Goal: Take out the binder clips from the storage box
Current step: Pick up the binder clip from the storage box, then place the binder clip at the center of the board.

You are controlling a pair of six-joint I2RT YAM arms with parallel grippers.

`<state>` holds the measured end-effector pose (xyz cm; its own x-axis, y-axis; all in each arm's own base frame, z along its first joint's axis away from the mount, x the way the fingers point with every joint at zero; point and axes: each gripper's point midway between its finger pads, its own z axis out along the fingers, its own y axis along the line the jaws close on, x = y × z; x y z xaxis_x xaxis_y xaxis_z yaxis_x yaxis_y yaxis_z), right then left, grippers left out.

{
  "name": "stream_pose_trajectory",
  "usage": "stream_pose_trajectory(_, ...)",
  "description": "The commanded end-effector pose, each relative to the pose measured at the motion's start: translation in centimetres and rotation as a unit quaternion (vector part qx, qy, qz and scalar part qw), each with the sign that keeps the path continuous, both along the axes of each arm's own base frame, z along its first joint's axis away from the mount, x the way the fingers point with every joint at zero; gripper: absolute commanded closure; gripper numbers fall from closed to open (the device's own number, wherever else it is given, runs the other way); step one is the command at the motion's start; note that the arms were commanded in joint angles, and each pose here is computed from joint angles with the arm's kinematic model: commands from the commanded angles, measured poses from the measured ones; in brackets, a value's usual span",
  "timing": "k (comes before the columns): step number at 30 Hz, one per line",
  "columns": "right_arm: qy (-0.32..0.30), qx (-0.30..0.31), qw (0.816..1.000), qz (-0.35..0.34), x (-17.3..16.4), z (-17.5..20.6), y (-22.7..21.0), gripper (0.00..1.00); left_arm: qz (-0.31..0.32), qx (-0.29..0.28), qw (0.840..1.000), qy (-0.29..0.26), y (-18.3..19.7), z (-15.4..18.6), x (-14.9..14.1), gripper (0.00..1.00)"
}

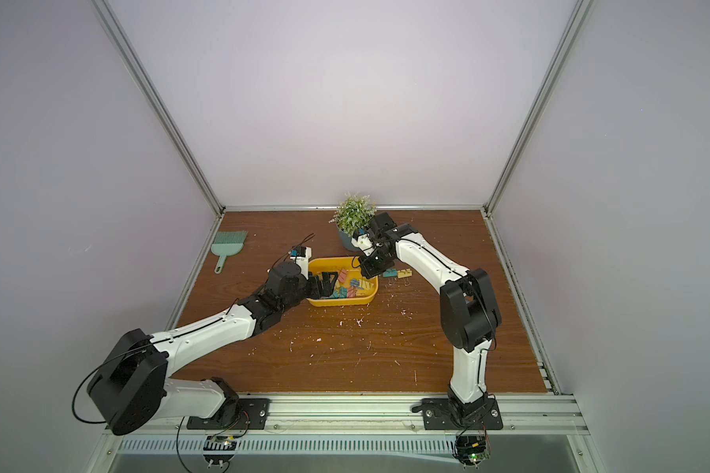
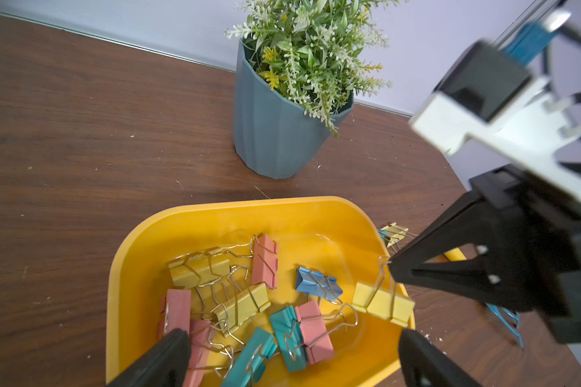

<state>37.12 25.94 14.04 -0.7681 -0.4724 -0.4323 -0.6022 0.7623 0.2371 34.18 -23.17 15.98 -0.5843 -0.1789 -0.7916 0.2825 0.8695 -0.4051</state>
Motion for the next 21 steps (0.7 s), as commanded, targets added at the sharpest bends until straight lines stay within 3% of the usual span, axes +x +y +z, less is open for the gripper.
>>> stream_pose_trajectory(1, -0.059, 0.003, 0.998, -0.038, 1.3, 3.9, -0.7, 1.0, -0.012, -0.009, 1.0, -0.013, -0.7, 1.3, 0.8, 0.0)
stream_pose_trajectory(8, -0.138, 0.031, 0.985, -0.102, 2.2, 7.7, -2.1, 1.0, -0.04, -0.026, 0.999, -0.013, -1.9, 1.7, 0.6, 0.0)
stream_pose_trajectory(11, -0.184, 0.03, 0.968, -0.167, 2.8, 9.0, -4.4, 1.0, -0.044, -0.032, 0.998, -0.011, -2.3, 1.8, 0.7, 0.0)
stream_pose_trajectory(17, -0.227, 0.079, 0.904, -0.354, 2.9, 9.3, -11.6, 1.0, -0.058, -0.011, 0.998, -0.021, -3.9, 2.0, 0.3, 0.0)
stream_pose_trajectory(21, -0.231, 0.124, 0.861, -0.436, 1.8, 8.5, -14.9, 1.0, -0.083, 0.012, 0.996, -0.028, -6.0, 2.2, 0.0, 0.0)
